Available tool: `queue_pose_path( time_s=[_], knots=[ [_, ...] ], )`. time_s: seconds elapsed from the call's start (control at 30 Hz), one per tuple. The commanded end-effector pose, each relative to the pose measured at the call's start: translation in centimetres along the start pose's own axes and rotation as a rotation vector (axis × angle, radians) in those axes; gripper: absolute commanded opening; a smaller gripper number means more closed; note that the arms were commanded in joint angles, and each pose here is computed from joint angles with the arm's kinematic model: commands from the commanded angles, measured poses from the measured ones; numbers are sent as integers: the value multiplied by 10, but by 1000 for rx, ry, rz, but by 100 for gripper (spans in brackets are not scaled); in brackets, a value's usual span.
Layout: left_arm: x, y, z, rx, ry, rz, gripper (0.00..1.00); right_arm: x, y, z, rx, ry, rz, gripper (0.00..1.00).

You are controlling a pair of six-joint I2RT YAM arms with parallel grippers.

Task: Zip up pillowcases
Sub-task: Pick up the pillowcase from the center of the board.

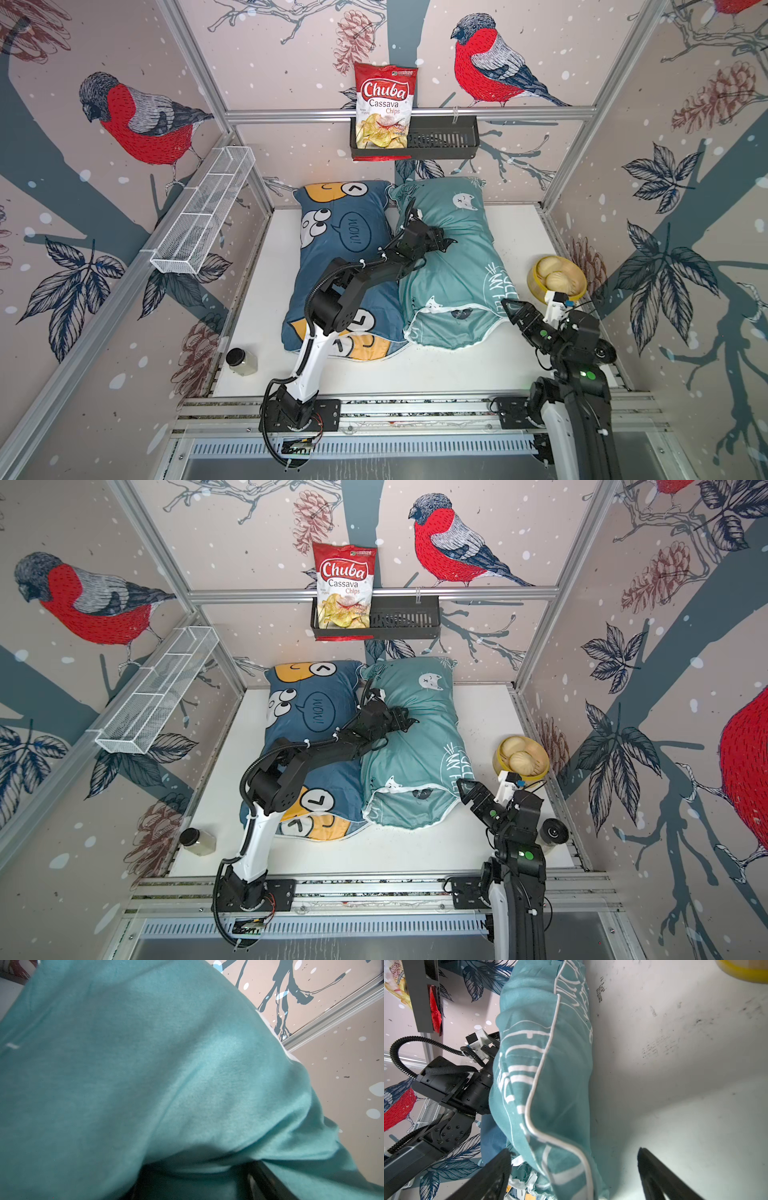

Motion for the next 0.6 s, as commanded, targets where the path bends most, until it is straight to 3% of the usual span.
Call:
queue_pose_path(
  time_s=[0.0, 0.17, 0.27, 0.57],
  knots=[
    [-8, 4, 28, 118, -3, 12, 74, -5, -1, -1, -16, 23, 23, 94],
    [-8, 4, 30, 127, -1, 7, 74, -12, 3, -1, 10, 36, 50, 79],
    [-10, 5, 32, 127, -6, 13, 74, -13, 4, 1, 8, 25, 43, 63],
    [-12, 3, 32, 131, 7, 19, 76, -13, 5, 5, 3, 12, 38, 29]
  ],
)
Point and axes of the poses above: each gripper's point midway between its finger pads, its own y axis out along the fingers, its own z axis along the line the jaws close on, x = y × z, the point moved 6 cm from there along -y, back along the fingers
